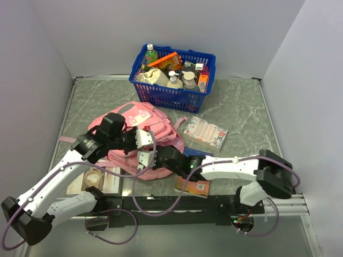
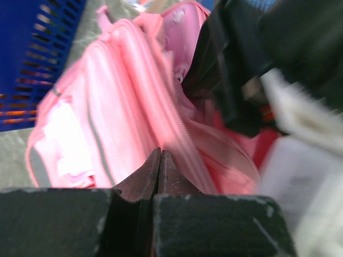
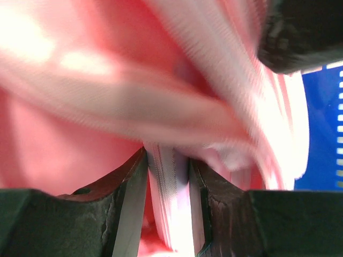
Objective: Pack the student bag
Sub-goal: Pick up the stationery from the student bag, then place the stationery in the student bag.
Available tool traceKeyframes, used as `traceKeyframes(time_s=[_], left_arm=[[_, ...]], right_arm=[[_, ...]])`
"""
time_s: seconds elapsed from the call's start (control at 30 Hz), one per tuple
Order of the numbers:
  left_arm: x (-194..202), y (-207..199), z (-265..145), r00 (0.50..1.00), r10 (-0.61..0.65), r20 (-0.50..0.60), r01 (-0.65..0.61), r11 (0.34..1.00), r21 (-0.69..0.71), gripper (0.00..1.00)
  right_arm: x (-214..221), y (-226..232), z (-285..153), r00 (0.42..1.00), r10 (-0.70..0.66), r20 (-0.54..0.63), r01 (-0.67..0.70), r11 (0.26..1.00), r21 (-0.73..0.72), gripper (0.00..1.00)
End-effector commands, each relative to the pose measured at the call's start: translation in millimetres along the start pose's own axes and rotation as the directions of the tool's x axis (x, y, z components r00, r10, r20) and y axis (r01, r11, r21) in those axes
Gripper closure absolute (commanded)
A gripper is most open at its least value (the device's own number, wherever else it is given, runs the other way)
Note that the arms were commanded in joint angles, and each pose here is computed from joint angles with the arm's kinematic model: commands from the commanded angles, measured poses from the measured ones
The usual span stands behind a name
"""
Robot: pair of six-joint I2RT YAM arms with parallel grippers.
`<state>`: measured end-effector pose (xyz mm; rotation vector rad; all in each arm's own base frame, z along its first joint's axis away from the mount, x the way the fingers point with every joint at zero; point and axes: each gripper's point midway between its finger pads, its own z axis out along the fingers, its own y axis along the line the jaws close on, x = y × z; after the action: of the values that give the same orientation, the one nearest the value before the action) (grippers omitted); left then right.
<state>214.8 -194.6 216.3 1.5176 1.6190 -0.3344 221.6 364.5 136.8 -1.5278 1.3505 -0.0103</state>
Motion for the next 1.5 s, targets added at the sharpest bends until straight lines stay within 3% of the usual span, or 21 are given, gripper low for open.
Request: traceKeyframes(time_s=[0.0, 0.17, 0.27, 0.53, 0.73, 0.97, 1.07, 1.13, 1.17, 1.2, 1.27, 1.37, 1.47], left_arm=[[4, -7, -1, 1.000, -0.014, -0.020, 0.015, 0.999, 0.048, 0.99], [2, 13, 0, 0.999, -0.039, -0.006, 0.038, 0.997, -0.066, 0.99], [6, 15, 1, 0.999, -0.040, -0.023, 0.039, 0.997, -0.062, 0.99], [18, 56, -12, 0.996, -0.086, -0.038, 0.075, 0.970, -0.233, 0.99], [6, 50, -21, 0.997, -0.079, 0.011, 0.080, 0.975, -0.208, 0.99], [-28, 57, -37, 0.994, -0.073, 0.087, 0.089, 0.977, -0.195, 0.99], [-2, 10, -32, 0.999, -0.031, -0.020, 0.031, 0.999, 0.038, 0.99], [28, -12, -29, 0.992, -0.032, -0.123, 0.047, 0.992, 0.121, 0.90], [45, -23, -25, 0.986, -0.016, -0.165, 0.043, 0.986, 0.159, 0.76], [53, -28, -25, 0.982, -0.010, -0.189, 0.043, 0.985, 0.170, 0.57], [66, -35, -20, 0.980, 0.001, -0.201, 0.035, 0.984, 0.175, 0.45], [75, -38, -16, 0.983, 0.033, -0.182, -0.006, 0.989, 0.149, 0.36], [86, -43, -13, 0.976, 0.043, -0.215, -0.004, 0.984, 0.177, 0.36]], right_arm=[[-40, -47, -54, 0.993, -0.002, 0.115, -0.013, 0.992, 0.125, 0.87], [-54, -48, -85, 0.987, -0.009, 0.160, -0.007, 0.995, 0.096, 0.85], [-54, -53, -100, 0.985, -0.008, 0.174, -0.013, 0.993, 0.120, 0.85], [-43, -44, -118, 0.990, -0.049, 0.130, 0.031, 0.990, 0.136, 0.87], [-24, -51, -134, 0.995, -0.045, 0.088, 0.028, 0.981, 0.191, 0.86], [-44, -45, -113, 0.990, -0.088, 0.112, 0.068, 0.983, 0.170, 0.86], [-42, -39, -109, 0.990, -0.061, 0.129, 0.039, 0.985, 0.168, 0.86], [-35, -37, -110, 0.990, -0.041, 0.139, 0.016, 0.984, 0.176, 0.87], [-33, -37, -111, 0.990, -0.031, 0.139, 0.005, 0.984, 0.179, 0.87], [-28, -37, -111, 0.991, -0.021, 0.129, -0.003, 0.983, 0.185, 0.87], [-25, -39, -114, 0.992, -0.002, 0.129, -0.024, 0.980, 0.196, 0.87], [-16, -40, -120, 0.992, 0.030, 0.126, -0.057, 0.975, 0.213, 0.88], [-9, -40, -126, 0.989, 0.068, 0.131, -0.097, 0.969, 0.227, 0.88]])
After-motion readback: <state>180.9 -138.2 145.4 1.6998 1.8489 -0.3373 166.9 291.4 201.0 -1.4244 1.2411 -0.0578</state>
